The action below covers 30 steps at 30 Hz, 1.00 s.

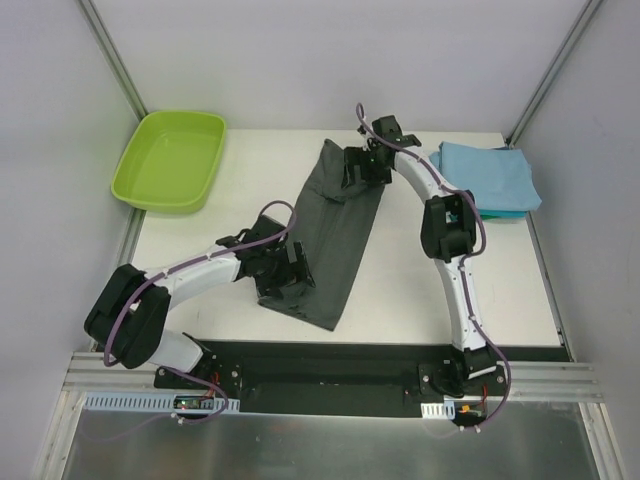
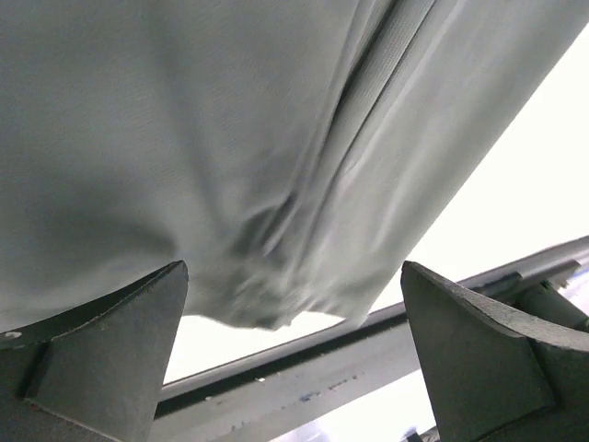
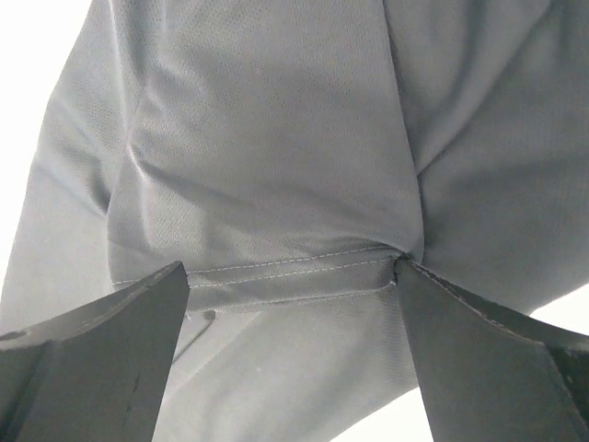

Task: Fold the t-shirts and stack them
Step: Rotate the tshirt 90 degrees

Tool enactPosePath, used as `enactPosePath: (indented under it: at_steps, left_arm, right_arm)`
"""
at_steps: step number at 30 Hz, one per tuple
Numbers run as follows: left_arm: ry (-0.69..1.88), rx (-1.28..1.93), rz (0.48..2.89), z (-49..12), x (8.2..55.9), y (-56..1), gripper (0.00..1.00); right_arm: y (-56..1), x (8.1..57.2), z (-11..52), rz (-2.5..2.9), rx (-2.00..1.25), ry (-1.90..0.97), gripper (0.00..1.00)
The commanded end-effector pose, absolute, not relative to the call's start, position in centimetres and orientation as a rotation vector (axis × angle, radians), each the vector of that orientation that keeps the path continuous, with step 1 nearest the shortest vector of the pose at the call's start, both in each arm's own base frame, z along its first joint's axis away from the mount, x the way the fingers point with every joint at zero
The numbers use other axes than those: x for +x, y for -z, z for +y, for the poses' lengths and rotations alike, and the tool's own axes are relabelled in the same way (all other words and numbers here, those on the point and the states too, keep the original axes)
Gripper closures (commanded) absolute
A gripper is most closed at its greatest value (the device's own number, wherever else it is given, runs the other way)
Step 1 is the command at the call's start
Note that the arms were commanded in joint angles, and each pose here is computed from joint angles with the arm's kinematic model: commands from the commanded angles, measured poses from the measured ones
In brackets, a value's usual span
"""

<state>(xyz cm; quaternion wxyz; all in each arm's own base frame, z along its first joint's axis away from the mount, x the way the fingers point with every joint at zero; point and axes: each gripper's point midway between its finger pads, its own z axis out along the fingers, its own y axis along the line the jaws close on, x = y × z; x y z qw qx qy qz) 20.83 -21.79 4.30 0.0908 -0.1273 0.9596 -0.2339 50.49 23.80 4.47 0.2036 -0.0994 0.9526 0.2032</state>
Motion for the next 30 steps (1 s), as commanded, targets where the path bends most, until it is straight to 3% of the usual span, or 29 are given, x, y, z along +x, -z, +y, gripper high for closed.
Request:
enactPosePath:
  at_steps: [1,9,15,23,26,30]
  left_arm:
    - [0.869,-0.365,2.72,-24.0,21.9,-9.2,0.01]
    - [0.802,-0.287,2.635,-22.0,21.4,-10.4,0.01]
    - [0.598,-0.315,2.679,-18.6,20.2,-8.3,0.01]
    - [0.482,-0.478,2.726,-14.3,19.7,-4.8,0.01]
    - [0.503,-0.484,2.757,-14.2,18.6,-4.0,0.05]
    - [0.458,-0.488,2.79,-13.6,17.8,-2.5,0.14]
  right_arm:
    - [-6.6,49.7,25.3,2.647,-0.544,-0.627,0.04]
    - [-15.2,51.0,25.5,2.316,-0.602,-0.494,0.04]
    - [-18.5,47.8,23.9,2.301,-0.697,-0.313,0.04]
    - [-15.4,33.1,27.2,2.206,-1.146,-0.206,0.03]
    - [-13.3,27.6,28.3,2.207,-1.157,-0.241,0.01]
    - [-10.5,20.9,30.5,2.249,-1.228,-0.273,0.08]
